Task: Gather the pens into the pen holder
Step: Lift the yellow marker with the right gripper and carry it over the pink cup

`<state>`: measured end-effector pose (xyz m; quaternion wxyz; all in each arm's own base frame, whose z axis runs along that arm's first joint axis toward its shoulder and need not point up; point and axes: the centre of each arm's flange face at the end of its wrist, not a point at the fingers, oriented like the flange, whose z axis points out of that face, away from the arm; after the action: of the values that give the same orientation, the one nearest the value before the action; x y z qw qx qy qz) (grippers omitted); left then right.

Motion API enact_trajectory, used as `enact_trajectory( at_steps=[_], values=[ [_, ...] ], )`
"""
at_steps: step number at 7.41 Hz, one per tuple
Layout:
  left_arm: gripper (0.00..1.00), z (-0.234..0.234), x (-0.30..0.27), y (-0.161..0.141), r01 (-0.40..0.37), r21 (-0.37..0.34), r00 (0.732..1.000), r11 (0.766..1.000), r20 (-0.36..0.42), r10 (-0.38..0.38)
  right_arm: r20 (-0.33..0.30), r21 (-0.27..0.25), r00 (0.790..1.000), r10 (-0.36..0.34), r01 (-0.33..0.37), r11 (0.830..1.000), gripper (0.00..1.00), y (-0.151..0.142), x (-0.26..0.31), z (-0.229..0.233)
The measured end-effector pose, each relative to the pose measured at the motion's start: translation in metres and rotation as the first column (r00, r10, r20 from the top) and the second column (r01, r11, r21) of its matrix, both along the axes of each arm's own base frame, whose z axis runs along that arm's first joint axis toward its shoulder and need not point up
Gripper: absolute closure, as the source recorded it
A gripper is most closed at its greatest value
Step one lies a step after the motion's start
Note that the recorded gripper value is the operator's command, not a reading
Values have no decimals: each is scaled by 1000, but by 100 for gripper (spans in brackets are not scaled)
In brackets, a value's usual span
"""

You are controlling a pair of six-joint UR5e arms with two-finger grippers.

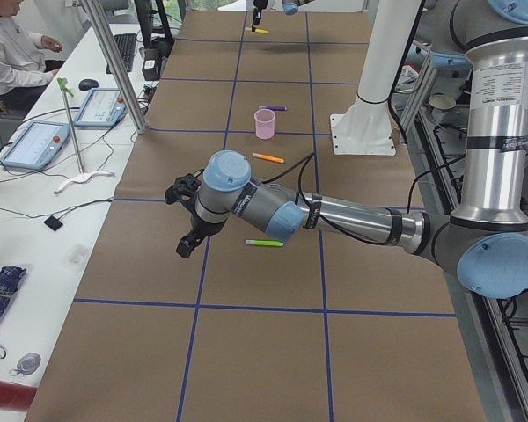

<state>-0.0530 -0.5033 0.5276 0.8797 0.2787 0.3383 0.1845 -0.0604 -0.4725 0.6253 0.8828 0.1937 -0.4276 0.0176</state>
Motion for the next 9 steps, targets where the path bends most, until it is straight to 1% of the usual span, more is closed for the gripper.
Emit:
enact_trajectory(
  at_steps=[1,2,4,5,6,7,8,9],
  values=[
    [0,1,0,0,-1,1,1000,1000,0,1,54,11,997,53,-53,999,100,-7,-11,-47],
    [0,2,1,0,-3,-1,1000,1000,0,3,114,17,987,113,-116,993,100,-8,-32,-101],
    [0,4,3,-1,-7,-6,1000,1000,0,7,224,22,949,220,-230,973,100,0,-99,-189],
    [0,6,5,-1,-10,-9,1000,1000,0,10,274,35,924,265,-285,958,100,5,-146,-225],
    [0,7,6,-2,-13,-11,1000,1000,0,13,322,57,896,306,-341,938,100,15,-201,-257],
    [0,9,8,-2,-15,-15,1000,1000,0,15,367,92,868,335,-392,915,100,32,-263,-290],
    [0,12,9,-3,-18,-21,1000,1000,1,18,407,122,840,359,-439,890,100,55,-327,-323],
    [0,15,10,-4,-19,-25,1000,1000,1,19,431,138,815,388,-484,864,100,76,-383,-359]
  ],
)
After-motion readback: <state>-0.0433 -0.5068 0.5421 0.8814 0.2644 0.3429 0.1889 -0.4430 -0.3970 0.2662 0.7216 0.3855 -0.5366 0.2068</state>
